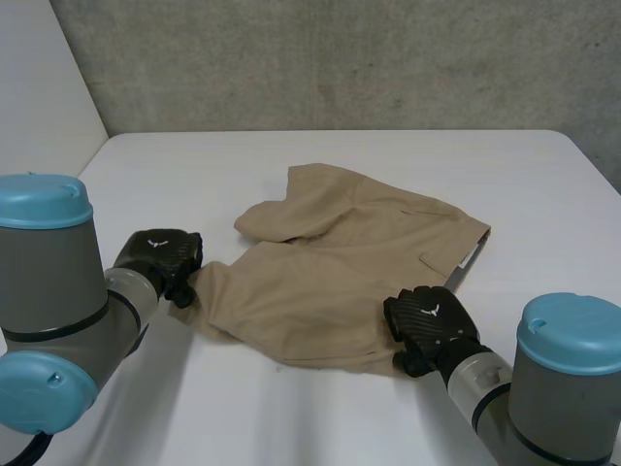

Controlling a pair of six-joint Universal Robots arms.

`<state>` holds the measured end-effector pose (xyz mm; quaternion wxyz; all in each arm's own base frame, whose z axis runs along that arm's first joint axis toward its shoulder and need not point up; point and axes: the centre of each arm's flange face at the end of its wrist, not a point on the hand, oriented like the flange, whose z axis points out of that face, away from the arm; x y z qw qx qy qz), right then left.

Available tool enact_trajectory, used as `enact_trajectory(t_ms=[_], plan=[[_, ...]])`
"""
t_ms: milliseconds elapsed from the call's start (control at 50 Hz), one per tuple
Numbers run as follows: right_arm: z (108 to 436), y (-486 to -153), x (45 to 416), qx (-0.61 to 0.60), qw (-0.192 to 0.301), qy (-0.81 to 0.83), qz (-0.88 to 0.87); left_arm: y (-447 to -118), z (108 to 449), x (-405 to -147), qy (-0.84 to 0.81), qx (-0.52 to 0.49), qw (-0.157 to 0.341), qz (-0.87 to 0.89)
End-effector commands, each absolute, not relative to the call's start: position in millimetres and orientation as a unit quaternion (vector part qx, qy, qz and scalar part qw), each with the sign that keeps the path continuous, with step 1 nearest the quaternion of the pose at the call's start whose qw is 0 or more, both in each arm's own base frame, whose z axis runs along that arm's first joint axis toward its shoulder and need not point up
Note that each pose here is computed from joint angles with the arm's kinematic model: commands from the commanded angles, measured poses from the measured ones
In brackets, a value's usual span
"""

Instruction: Fold the shorts.

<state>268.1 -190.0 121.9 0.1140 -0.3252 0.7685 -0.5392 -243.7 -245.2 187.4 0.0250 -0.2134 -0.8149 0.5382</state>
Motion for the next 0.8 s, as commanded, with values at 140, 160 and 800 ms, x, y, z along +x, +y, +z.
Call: enact_trajectory(t_ms=[140, 160, 800], plan=[[120.5, -181.3, 265.6, -0.334, 0.116, 0.797, -0.489, -243.9, 185.5, -243.1, -0.817, -0.215, 0.024, 0.535], [120.9, -181.4, 265.6, -0.334, 0.116, 0.797, -0.490, -243.5, 185.5, -243.4, -0.817, -0.215, 0.025, 0.535], [248.2, -211.3, 282.3, -0.364, 0.079, 0.681, -0.631, -227.2, 252.3, -241.6, -0.759, -0.240, 0.017, 0.605]])
